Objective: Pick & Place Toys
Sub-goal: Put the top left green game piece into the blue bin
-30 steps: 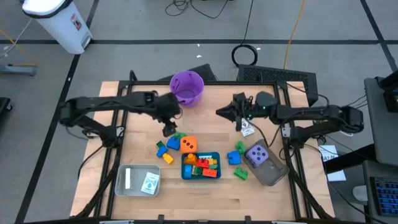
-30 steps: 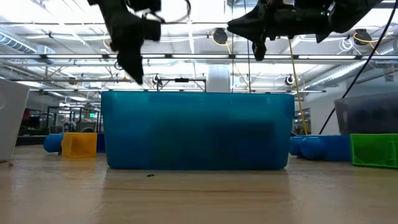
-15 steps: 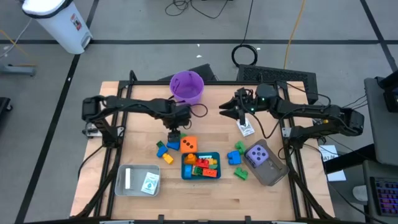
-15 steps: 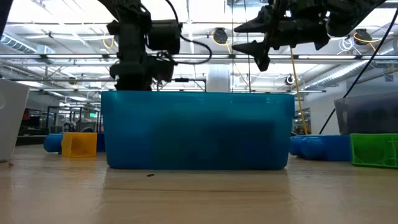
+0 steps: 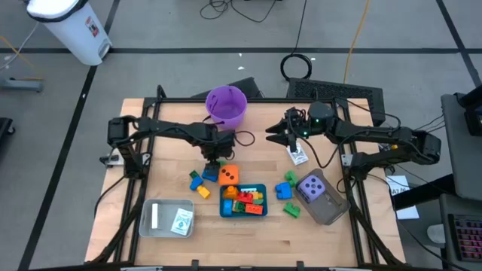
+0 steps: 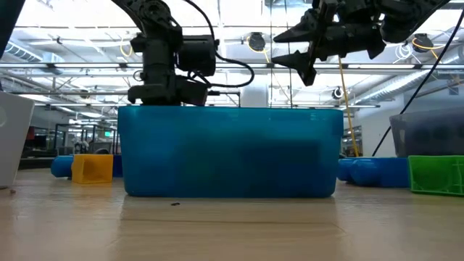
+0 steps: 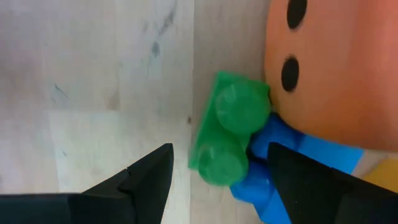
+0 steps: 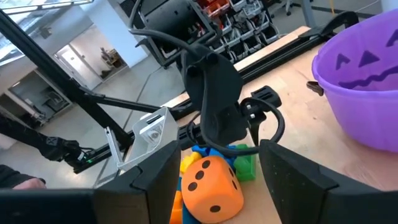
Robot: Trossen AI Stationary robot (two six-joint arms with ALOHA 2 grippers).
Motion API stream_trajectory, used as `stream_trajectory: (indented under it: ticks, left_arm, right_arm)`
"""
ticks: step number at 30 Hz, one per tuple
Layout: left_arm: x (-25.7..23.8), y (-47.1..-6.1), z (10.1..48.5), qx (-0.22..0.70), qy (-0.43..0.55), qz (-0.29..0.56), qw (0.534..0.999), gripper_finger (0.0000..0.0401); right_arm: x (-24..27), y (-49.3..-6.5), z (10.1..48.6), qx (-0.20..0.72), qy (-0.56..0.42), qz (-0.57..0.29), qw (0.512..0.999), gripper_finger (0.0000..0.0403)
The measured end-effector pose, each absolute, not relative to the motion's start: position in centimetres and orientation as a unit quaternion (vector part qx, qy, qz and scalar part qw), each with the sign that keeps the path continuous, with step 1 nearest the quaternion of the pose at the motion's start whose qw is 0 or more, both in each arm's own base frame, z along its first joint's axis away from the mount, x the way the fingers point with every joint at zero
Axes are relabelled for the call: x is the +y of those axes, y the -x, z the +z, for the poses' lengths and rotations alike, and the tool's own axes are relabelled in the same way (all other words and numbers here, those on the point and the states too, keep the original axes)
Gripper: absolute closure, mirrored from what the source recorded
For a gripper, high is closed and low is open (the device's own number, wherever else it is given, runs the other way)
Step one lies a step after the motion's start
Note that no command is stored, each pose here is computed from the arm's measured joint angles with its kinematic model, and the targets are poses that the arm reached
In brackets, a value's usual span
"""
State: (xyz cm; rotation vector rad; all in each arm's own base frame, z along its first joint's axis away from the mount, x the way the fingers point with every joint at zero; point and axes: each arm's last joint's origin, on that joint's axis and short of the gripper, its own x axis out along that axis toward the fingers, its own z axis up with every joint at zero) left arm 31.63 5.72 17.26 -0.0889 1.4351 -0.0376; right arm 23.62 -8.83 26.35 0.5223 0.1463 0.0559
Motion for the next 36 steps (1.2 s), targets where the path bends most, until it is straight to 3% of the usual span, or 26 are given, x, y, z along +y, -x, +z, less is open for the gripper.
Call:
stream_trajectory:
  ticks: [13,16,24,28,31,36]
  left_arm:
    - [5.9,-31.3,16.8,0.656,0.052,-0.01,0.753,0.0287]
    - [5.8,-31.0,16.5,0.662,0.055,-0.011,0.748,0.0288]
    - [5.8,-30.9,16.3,0.666,0.059,-0.001,0.744,0.0227]
    - [5.9,-31.0,16.3,0.666,0.055,-0.001,0.744,0.0216]
    - [5.9,-31.0,16.3,0.666,0.054,0.0,0.744,0.0235]
    - [5.9,-31.0,16.3,0.665,0.059,0.005,0.745,0.0303]
  right_arm:
    - [-8.8,-23.6,26.0,0.088,-0.274,0.023,0.957,0.0197]
    - [-8.8,-23.6,26.0,0.089,-0.278,0.022,0.956,0.0199]
    - [-8.8,-23.6,26.0,0.089,-0.278,0.022,0.956,0.0202]
    - [-8.8,-23.6,26.0,0.089,-0.278,0.022,0.956,0.0202]
    - [-8.8,-23.6,26.0,0.089,-0.278,0.022,0.956,0.0202]
    - [-8.8,-23.6,26.0,0.089,-0.278,0.022,0.956,0.0202]
